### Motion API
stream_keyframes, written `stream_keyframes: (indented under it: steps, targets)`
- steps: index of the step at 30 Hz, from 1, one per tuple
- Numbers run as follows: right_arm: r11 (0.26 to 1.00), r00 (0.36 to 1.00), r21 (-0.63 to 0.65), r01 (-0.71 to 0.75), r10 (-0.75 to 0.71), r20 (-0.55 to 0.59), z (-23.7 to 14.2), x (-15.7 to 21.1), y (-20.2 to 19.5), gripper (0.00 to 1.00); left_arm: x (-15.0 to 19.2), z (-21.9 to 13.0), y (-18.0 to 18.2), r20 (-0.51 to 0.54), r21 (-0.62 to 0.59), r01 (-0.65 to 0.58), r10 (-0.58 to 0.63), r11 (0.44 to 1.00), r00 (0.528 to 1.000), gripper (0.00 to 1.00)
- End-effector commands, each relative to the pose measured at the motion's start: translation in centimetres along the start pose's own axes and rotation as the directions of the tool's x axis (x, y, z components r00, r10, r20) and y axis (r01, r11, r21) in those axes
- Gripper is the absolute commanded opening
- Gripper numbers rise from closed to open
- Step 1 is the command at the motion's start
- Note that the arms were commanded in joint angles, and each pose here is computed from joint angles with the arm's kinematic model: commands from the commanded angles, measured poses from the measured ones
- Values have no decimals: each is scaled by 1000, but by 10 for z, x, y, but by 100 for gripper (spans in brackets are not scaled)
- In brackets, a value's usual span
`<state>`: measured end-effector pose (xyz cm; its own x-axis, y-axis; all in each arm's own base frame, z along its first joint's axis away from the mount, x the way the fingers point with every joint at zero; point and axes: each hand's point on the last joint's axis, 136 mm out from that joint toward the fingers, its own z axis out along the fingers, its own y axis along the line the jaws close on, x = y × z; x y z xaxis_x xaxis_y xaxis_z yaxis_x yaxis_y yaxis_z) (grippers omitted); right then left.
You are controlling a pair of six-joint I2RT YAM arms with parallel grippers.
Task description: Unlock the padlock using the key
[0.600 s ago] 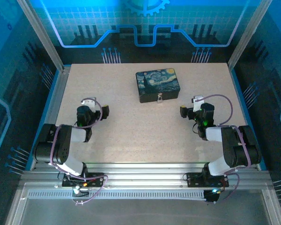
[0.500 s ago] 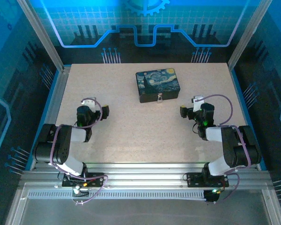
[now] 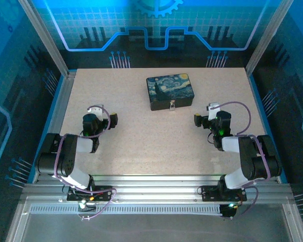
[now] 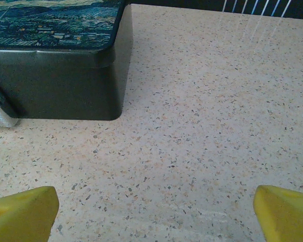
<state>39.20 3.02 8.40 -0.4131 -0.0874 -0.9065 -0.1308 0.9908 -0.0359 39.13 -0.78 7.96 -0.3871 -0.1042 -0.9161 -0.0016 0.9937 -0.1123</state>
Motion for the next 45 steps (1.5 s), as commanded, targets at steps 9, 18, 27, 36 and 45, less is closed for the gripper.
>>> stream_keyframes:
  steps: [9,18,27,36,45]
  targets:
    - [1000,1000,12,5,-6,18,1,-16,-3,100,-18,1,2,48,11,-8,7,1000,999,99]
    - [929,897,131,-347,369,-244,-6,-67,-19,92,-77,-10,35,-26,-239,190,-202,952,979,99]
    - [848,746,172,-501,524,-412,33,-97,48,88,-90,-13,-10,-191,-281,274,-333,920,923,99]
    - [892,770,275,-359,449,-454,70,-95,37,93,-75,-27,-65,-337,-255,194,-275,947,900,99]
    - [920,767,195,-339,391,-509,95,-80,32,93,-66,-18,-91,-406,-189,181,-244,965,881,99]
